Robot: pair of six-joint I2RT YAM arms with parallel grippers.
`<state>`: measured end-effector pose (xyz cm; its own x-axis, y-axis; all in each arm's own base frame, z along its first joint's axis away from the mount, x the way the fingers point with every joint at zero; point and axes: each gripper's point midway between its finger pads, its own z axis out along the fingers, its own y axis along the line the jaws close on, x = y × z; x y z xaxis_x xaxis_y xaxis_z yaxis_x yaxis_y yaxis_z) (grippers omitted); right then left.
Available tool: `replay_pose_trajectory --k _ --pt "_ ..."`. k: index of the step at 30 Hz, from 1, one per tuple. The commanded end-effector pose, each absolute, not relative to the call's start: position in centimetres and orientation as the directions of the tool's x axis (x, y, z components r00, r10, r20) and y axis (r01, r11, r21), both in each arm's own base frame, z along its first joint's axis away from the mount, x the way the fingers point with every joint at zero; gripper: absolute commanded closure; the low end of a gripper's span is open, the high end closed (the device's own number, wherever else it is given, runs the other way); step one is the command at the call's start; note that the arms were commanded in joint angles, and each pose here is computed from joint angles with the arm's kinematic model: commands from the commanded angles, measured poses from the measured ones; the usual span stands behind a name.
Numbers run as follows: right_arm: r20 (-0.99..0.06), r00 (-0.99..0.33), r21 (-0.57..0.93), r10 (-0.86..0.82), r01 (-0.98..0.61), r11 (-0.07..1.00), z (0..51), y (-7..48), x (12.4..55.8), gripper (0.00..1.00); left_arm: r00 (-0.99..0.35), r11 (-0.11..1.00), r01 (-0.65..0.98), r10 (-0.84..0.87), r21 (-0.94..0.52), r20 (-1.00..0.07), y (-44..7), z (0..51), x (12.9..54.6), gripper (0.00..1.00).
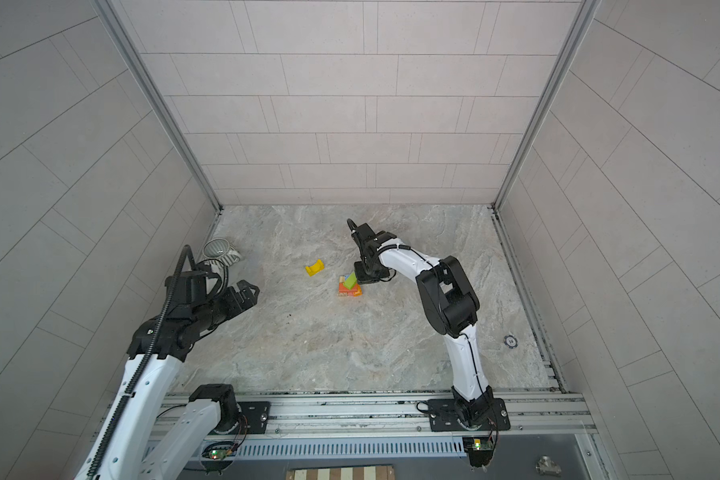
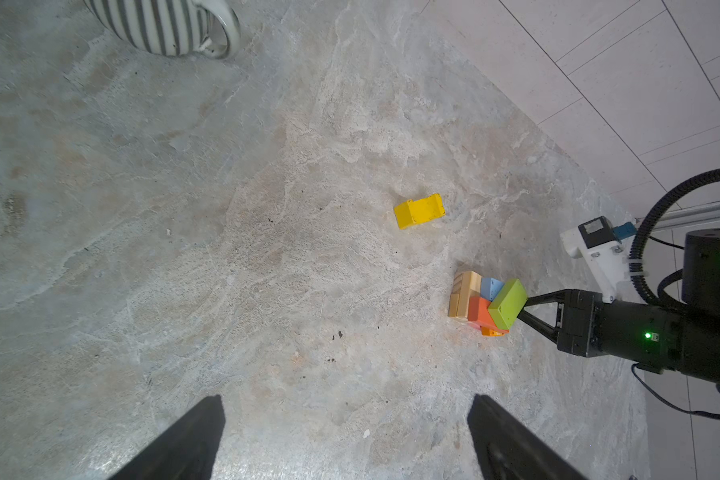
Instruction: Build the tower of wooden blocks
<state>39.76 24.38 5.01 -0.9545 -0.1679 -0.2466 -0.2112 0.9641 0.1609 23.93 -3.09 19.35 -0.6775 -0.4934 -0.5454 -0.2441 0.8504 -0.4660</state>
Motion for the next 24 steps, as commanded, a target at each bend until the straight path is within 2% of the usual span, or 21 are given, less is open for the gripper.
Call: replay_pose_trajectory --k 1,12,24 --pt "-0.236 -0.957 0.172 -0.170 -0.214 0.962 4.8 24.9 39.4 0.99 -0.674 0.857 -0.224 -0.480 -0.464 -0.562 -3.2 19.6 24.0 0.03" --pt "-0.241 -0.954 0.191 -0.180 -0.229 0.954 4.9 26.0 39.3 1.00 -0.672 0.857 -0.225 -0.481 -0.463 -0.563 -3.2 19.5 24.0 0.03" --pt "-0.268 -0.948 0.150 -0.172 -0.217 0.965 6.5 24.7 39.9 1.00 -0.671 0.858 -0.225 -0.481 -0.463 -0.565 -3.2 19.6 23.9 0.02"
